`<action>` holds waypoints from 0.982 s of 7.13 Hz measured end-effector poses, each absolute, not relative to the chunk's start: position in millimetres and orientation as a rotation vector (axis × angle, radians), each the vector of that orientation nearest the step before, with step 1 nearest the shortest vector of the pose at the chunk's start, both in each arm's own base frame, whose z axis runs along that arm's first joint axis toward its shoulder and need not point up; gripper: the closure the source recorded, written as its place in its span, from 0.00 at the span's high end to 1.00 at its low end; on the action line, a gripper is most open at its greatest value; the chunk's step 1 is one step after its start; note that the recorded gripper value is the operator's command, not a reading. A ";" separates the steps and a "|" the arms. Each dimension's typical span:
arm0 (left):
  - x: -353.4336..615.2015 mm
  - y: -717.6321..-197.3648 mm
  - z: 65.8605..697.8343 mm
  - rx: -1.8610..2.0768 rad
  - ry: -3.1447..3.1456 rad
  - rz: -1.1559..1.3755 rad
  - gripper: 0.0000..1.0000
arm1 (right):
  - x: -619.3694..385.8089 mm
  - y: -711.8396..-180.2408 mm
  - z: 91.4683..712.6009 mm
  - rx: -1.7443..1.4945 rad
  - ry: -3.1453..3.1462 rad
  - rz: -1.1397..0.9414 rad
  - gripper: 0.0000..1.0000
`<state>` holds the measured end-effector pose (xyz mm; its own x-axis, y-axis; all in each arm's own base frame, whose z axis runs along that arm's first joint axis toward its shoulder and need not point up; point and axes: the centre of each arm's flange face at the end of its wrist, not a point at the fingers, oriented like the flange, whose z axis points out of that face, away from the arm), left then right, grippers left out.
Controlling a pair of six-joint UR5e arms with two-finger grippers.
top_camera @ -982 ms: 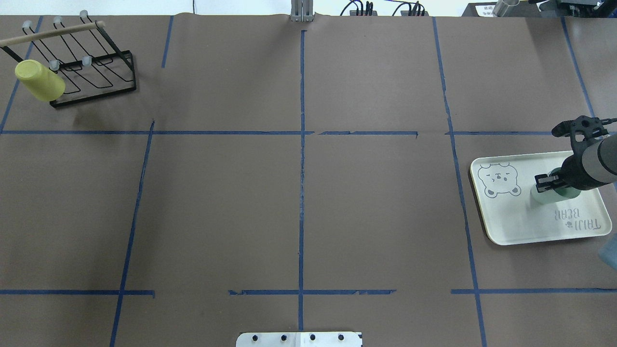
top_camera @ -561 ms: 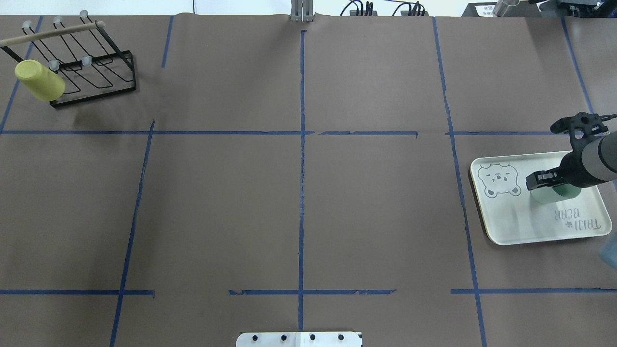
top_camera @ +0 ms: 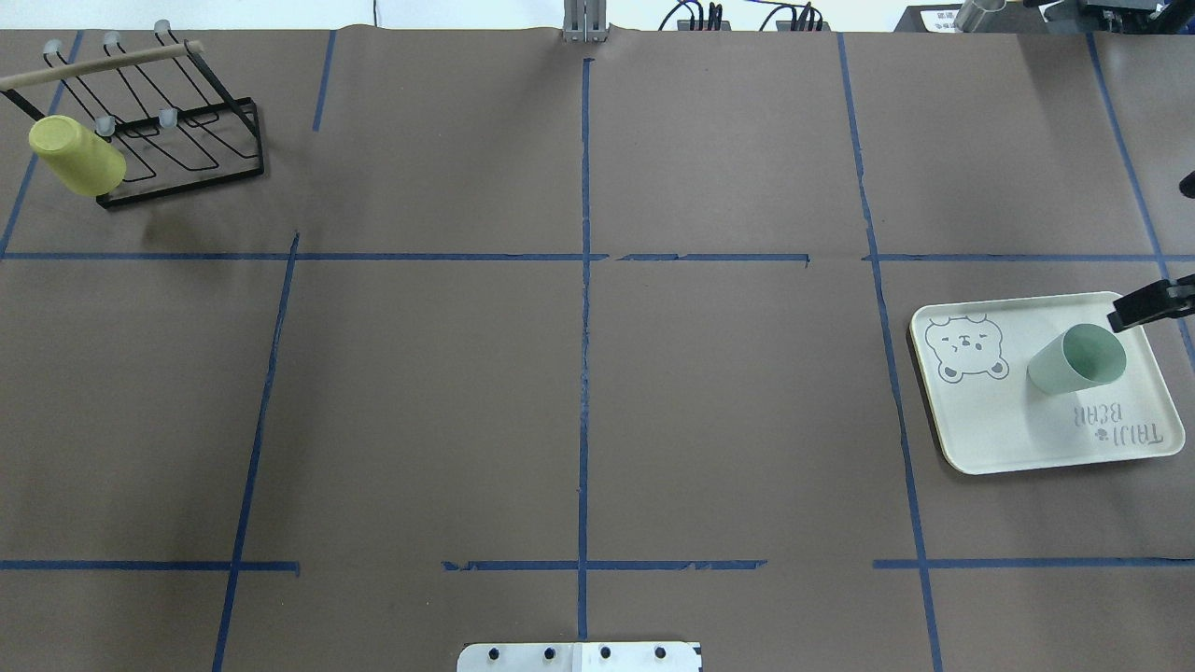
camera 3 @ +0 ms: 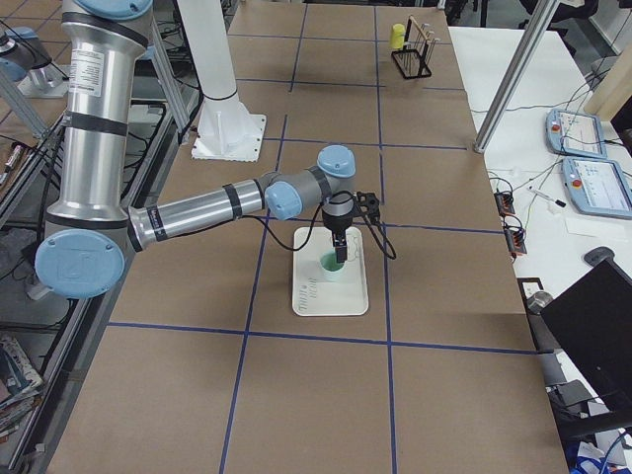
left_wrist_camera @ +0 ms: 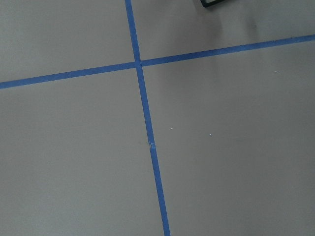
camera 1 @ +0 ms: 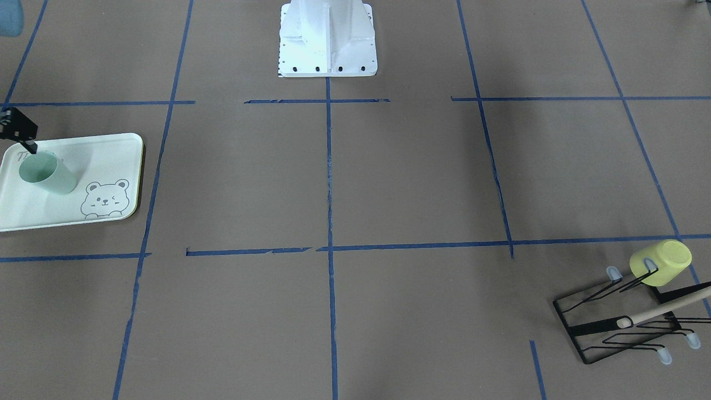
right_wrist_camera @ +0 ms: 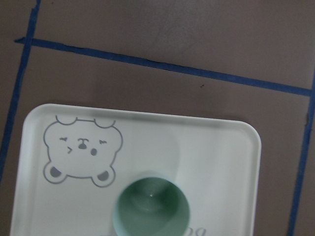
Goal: Left arm grabs green cup and hands to right arm on tray
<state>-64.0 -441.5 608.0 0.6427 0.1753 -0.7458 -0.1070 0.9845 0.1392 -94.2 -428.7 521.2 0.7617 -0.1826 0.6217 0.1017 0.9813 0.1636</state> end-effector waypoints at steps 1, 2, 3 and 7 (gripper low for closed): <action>-64.0 -441.6 608.4 0.089 0.857 0.164 1.00 | -57.6 -418.8 539.0 0.117 -0.676 -0.196 1.00; -64.1 -441.1 611.5 0.087 0.857 0.164 1.00 | -24.0 -407.5 554.8 0.101 -0.683 -0.211 1.00; -64.3 -439.9 617.0 0.076 0.853 0.161 1.00 | 3.0 -396.4 567.0 0.072 -0.694 -0.198 1.00; -66.1 -423.6 634.5 0.038 0.827 0.147 1.00 | 35.9 -370.9 601.1 -0.035 -0.697 -0.111 1.00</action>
<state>-66.1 -423.6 634.5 0.6674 0.1449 -0.7305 -0.1153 0.9892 0.0909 35.9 -370.9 601.1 0.7614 -0.0906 0.6419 0.1141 0.9935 0.0048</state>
